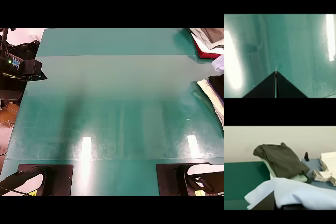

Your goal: Fold the shirts.

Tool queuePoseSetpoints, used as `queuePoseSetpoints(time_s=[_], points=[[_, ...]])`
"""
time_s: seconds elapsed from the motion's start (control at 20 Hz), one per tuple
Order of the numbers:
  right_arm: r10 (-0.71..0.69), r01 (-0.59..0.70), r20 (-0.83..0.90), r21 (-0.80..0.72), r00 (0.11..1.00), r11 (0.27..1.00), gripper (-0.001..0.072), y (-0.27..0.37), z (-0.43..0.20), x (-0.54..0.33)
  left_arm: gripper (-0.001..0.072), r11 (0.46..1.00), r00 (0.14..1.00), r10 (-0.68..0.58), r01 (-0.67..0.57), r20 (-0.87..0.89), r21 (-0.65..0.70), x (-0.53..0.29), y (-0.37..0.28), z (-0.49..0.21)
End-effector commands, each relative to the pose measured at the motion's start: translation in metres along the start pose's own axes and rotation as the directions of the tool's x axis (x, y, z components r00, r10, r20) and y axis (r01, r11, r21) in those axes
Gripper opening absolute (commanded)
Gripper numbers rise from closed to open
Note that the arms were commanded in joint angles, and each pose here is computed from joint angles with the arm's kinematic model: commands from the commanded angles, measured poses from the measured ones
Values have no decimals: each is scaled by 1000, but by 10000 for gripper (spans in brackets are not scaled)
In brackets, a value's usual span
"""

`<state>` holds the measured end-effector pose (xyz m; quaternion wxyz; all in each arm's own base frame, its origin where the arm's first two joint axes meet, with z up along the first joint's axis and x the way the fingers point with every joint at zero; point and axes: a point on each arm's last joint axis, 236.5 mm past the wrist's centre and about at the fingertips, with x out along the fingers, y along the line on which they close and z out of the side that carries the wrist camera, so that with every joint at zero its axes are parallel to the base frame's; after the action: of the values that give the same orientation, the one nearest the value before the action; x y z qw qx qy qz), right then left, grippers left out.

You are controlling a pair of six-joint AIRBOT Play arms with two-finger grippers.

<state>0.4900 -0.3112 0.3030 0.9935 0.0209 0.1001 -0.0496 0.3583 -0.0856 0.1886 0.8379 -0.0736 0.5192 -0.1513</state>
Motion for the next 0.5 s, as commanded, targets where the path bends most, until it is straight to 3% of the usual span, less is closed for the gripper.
queuePoseSetpoints(time_s=[0.0,0.25,0.45], points=[[35,-25,-90,112,995,993,20,-12,-23,-25,25,1000,1000,-3,3,-4,0,0,-1,-1],[63,19,-220,355,973,935,21,-40,-61,-73,25,1000,1000,-3,3,-3,3,0,-1,-1],[-43,310,-477,498,878,810,22,-84,-126,-127,25,1000,1000,-2,2,-3,5,0,-1,-1]])
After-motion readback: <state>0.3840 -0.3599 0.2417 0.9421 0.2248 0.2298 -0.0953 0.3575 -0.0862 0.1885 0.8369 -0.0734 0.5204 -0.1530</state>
